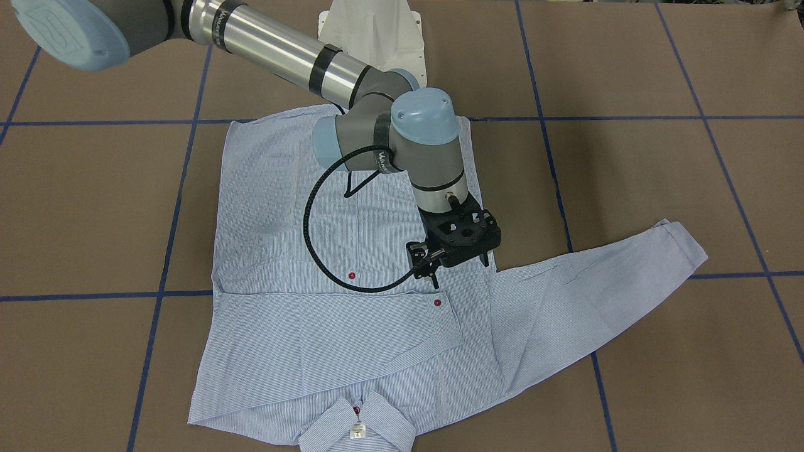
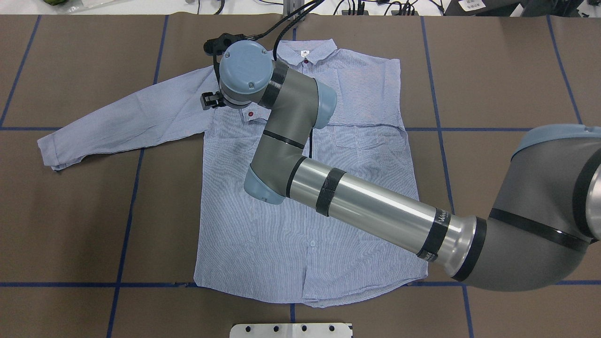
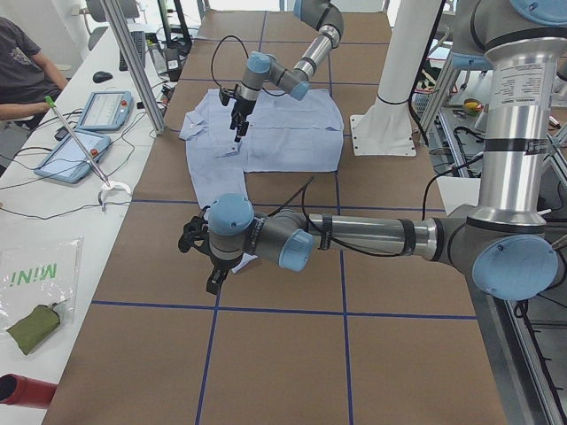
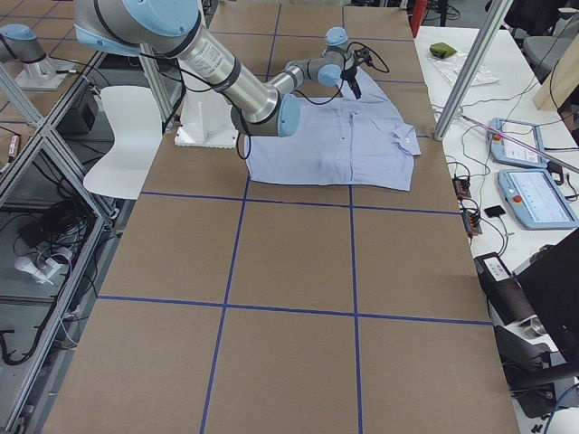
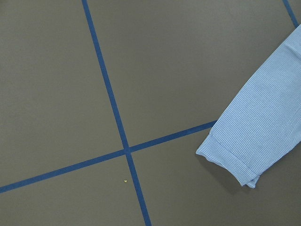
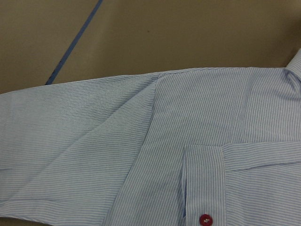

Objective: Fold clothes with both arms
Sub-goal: 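Carry the sleeve across the chest toward the collar with the right gripper, then release the sleeve and raise the right gripper while the left gripper reaches the other cuff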

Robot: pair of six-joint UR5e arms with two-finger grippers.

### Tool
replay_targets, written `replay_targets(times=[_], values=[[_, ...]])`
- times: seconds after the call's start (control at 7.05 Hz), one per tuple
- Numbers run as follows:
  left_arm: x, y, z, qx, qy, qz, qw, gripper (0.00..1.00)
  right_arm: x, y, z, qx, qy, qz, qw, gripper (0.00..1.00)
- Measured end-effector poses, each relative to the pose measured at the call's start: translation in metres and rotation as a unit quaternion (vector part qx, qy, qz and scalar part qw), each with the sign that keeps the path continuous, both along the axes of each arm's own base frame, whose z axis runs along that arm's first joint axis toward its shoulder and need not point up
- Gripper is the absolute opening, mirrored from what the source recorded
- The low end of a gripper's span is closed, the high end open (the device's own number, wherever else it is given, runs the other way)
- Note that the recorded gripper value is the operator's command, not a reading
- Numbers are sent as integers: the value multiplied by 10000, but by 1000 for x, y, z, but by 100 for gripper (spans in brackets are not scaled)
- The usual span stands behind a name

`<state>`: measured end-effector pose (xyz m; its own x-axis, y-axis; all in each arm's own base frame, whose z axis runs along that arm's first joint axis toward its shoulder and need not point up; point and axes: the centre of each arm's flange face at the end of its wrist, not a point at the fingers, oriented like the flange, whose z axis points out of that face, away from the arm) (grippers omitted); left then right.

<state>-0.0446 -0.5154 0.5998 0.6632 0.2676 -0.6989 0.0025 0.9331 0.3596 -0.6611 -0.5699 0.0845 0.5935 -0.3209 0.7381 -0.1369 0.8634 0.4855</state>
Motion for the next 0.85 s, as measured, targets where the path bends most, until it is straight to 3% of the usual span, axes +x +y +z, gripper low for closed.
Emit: replay_targets(times=[0.28,0.85], values=[[26,-5,2,-126,243,-310,9991,100,31,-14,19,-283,297,64,9991,100],[91,12,3,-710,899,-936,9890,99,176,-68,74,-1063,516,-265,9926,100]])
